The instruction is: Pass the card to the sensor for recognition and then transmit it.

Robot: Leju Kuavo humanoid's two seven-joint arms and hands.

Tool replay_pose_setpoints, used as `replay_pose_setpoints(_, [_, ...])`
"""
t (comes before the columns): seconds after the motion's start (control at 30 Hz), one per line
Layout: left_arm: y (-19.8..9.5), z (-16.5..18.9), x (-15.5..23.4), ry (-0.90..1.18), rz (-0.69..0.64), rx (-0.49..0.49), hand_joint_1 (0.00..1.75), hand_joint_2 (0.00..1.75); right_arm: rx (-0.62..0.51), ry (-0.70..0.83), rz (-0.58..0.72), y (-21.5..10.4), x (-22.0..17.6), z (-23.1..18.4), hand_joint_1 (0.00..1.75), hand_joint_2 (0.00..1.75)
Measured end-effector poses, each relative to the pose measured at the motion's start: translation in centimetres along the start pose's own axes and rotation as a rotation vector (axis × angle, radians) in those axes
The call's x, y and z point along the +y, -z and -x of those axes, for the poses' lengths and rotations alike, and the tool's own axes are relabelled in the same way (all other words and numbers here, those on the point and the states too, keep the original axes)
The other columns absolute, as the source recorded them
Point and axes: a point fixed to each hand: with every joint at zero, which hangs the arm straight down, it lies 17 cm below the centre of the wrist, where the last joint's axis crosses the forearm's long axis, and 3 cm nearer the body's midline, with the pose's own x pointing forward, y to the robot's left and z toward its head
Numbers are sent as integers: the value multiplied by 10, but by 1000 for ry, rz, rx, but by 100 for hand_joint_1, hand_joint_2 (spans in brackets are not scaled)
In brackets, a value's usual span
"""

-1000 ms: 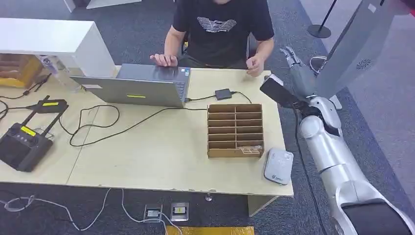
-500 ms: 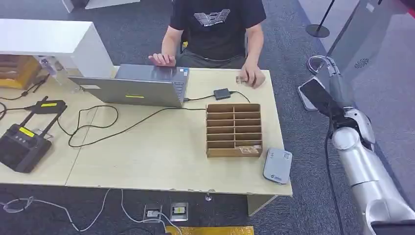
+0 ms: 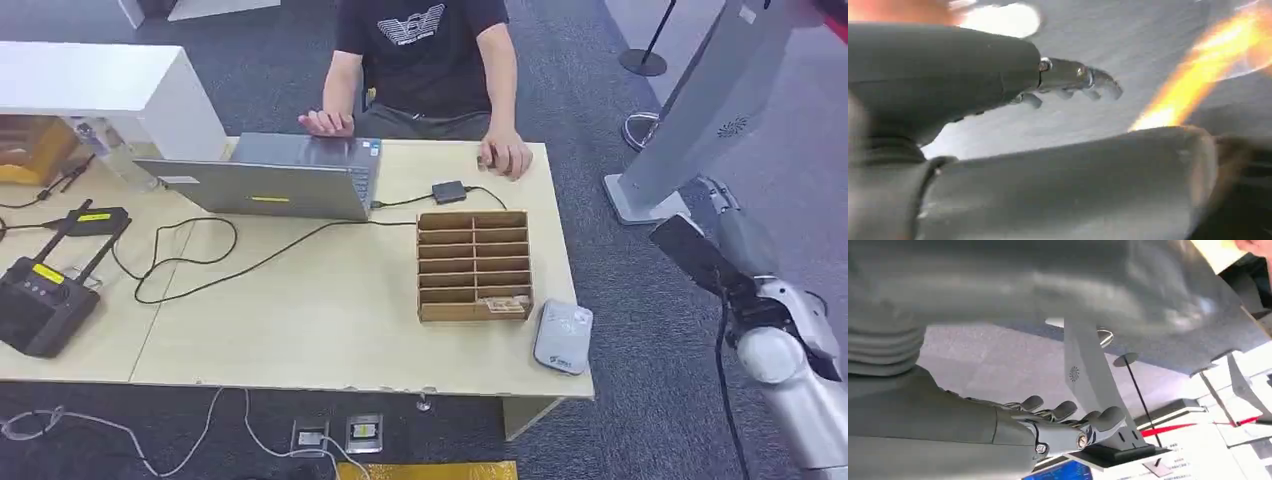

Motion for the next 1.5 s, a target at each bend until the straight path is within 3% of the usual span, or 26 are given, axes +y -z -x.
replay_pose_setpoints(0.07, [-14,-17,-22,65,72,-14,0,0,-1,-28,-17,-11,7,1,0,175])
replay_pose_setpoints(0.13, [-20,-48,-31,123,86,-158,0,0,-9,-49,-15,-20,10,-2,0,175])
replay_pose_setpoints(0.2, [-23,-80,-29,230,47,-369,0,0,-56,-61,3,-29,12,-15,0,175])
replay_pose_setpoints(0.37, [-11,-120,-50,421,30,-552,0,0,-163,-96,46,-36,15,-46,0,175])
replay_pose_setpoints(0.53, [7,-117,-66,454,46,-455,0,0,-125,-64,57,-49,52,-65,0,175])
replay_pose_setpoints(0.83, [17,-95,-69,456,98,-415,0,0,-226,-8,87,-60,82,-102,0,175])
replay_pose_setpoints(1.03, [21,-83,-60,487,101,-275,0,0,-205,4,38,-61,107,-116,0,175])
replay_pose_setpoints(1.33, [18,-90,-63,483,120,-307,0,0,-249,1,20,-64,130,-140,0,175])
replay_pose_setpoints(1.5, [17,-86,-60,438,101,-189,0,0,-227,2,-12,-64,142,-145,0,175])
